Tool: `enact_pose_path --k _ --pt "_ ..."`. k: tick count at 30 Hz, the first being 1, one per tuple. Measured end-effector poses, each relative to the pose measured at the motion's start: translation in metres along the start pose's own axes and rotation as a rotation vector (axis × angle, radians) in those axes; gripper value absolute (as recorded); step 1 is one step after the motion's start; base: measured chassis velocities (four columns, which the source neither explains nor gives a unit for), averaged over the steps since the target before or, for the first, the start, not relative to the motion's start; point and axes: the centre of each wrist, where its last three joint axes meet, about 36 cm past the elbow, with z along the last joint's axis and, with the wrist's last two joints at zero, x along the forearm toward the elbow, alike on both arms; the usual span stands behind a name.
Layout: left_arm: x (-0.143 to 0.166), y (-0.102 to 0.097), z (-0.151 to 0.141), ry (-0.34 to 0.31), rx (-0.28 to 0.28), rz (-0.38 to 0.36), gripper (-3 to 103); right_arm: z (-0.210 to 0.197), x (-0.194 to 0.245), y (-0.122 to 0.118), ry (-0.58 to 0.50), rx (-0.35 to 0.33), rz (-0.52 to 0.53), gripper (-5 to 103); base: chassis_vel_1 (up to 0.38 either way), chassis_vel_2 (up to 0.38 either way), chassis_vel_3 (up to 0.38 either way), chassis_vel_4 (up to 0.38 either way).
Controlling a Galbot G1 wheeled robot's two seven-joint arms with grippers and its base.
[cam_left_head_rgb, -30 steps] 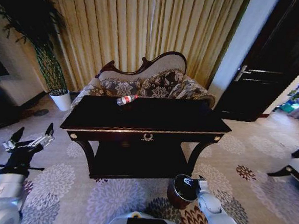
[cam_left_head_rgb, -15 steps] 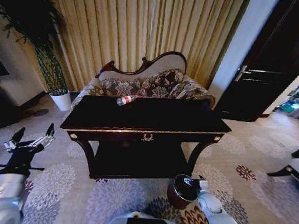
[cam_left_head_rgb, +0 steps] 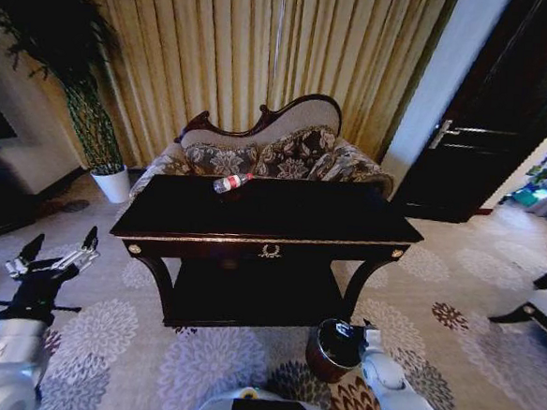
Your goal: Move to the front of the table and place the trash on the table into the trash bin.
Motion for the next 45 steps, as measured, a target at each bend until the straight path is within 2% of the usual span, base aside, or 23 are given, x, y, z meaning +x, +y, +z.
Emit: enact_pose_path --k 2,3,6,8,10,13,15,19,24,30,45 --pt "0.000 0.000 0.000 -0.002 0.002 0.000 100 -0.024 0.013 -0.003 -0.070 -0.017 0.001 100 0.000 0.000 0.000 0.000" --pt "0.000 0.000 0.000 -0.002 0.002 0.000 100 -0.024 0.013 -0.003 -0.070 -0.017 0.001 100 0.000 0.000 0.000 0.000" --pt "0.000 0.000 0.000 -0.004 0.004 -0.002 100 -0.061 0.045 -0.019 -0.181 -0.078 0.010 100 0.000 0.000 0.000 0.000" --pt "0.000 0.000 0.000 -0.005 0.004 -0.002 100 -0.070 0.052 -0.021 -0.205 -0.099 0.004 100 0.000 0.000 0.000 0.000" --pt "0.000 0.000 0.000 -0.005 0.005 -0.002 100 -0.104 0.075 -0.026 -0.292 -0.191 -0.041 100 0.000 0.000 0.000 0.000" --pt "-0.001 0.000 0.000 -0.006 0.006 -0.002 100 -0.121 0.086 -0.028 -0.339 -0.217 -0.063 100 0.000 0.000 0.000 0.000" --pt "-0.001 0.000 -0.001 -0.009 0.007 -0.001 100 -0.158 0.109 -0.028 -0.442 -0.235 -0.109 100 0.000 0.000 0.000 0.000" --pt "-0.002 0.000 -0.001 -0.010 0.005 -0.005 100 -0.196 0.139 -0.023 -0.553 -0.223 -0.160 100 0.000 0.000 0.000 0.000" --pt "-0.002 0.000 -0.002 -0.008 0.003 -0.008 100 -0.216 0.160 -0.016 -0.609 -0.187 -0.185 100 0.000 0.000 0.000 0.000" --pt "-0.002 0.001 -0.003 -0.004 -0.004 -0.006 100 -0.221 0.175 -0.008 -0.598 -0.131 -0.188 100 0.000 0.000 0.000 0.000" --pt "-0.003 0.000 -0.002 -0.003 -0.001 -0.004 100 -0.218 0.173 -0.006 -0.591 -0.102 -0.221 100 -0.009 0.009 0.010 -0.011"
